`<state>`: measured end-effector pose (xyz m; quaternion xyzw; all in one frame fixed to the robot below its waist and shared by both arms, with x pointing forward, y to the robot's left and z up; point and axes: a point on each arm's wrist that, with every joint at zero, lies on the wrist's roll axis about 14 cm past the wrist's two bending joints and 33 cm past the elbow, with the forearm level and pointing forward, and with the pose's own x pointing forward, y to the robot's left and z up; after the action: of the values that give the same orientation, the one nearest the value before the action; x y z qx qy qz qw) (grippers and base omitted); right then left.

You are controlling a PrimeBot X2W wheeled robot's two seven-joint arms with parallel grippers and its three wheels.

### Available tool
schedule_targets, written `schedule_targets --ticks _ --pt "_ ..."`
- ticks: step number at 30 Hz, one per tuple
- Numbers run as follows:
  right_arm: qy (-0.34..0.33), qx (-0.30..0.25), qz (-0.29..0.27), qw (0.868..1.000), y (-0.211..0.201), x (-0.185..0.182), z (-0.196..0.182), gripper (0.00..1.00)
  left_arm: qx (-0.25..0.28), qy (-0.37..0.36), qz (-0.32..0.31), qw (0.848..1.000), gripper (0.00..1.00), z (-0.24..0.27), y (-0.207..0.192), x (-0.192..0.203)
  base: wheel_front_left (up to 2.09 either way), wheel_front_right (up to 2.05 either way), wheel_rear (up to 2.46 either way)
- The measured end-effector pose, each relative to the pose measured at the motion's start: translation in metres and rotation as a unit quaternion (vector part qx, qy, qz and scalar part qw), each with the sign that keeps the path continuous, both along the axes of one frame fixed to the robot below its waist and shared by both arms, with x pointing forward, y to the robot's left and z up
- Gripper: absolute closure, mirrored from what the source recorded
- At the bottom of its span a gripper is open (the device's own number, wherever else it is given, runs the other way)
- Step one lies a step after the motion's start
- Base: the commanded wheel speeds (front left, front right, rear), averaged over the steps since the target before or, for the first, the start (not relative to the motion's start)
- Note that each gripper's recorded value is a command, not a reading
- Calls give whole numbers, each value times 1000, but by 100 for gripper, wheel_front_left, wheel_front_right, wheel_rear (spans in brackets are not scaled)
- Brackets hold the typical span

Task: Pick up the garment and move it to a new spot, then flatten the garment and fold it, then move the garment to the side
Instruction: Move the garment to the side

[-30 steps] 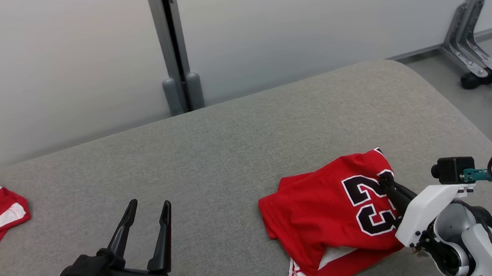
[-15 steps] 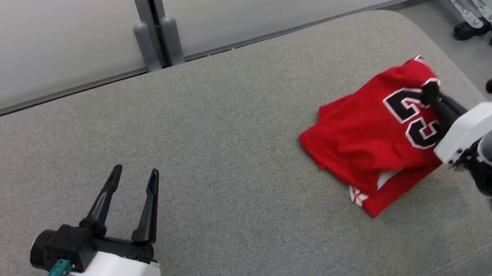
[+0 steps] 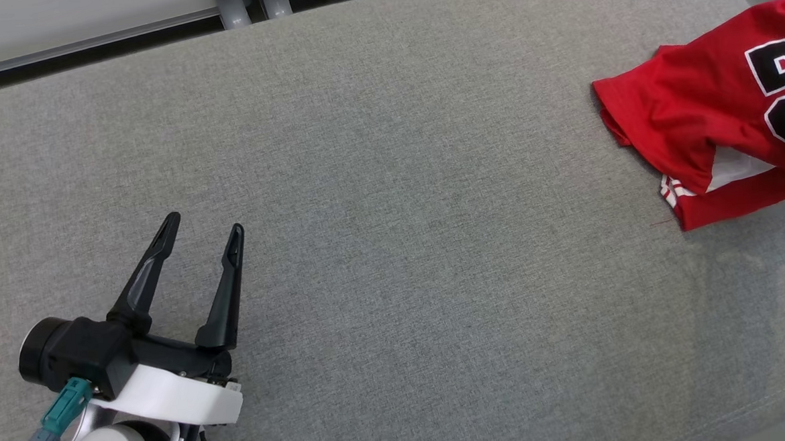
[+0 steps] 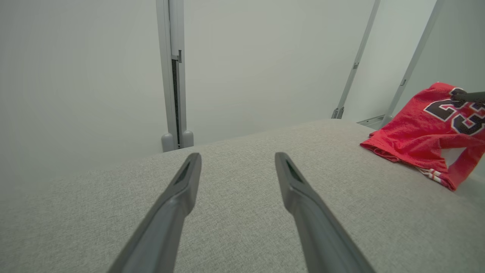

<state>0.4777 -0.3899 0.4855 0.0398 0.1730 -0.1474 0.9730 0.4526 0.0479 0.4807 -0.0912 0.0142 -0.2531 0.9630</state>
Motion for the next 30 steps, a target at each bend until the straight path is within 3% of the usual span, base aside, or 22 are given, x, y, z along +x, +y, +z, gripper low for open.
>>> schedule_targets --ticks 1,11,19,30 --pt "1 -5 -2 1000 0 1 -1 0 0 0 -1 1000 0 0 -1 1 0 0 0" --pt "-44 -47 11 998 9 5 17 0 -12 -14 7 1000 0 13 0 -5 0 0 0" --pt "-122 -45 62 990 51 2 54 0 -28 -33 37 998 0 32 14 -27 0 0 0" --pt "-218 -25 121 968 92 -44 91 0 -29 -79 132 988 0 69 74 -73 0 0 0"
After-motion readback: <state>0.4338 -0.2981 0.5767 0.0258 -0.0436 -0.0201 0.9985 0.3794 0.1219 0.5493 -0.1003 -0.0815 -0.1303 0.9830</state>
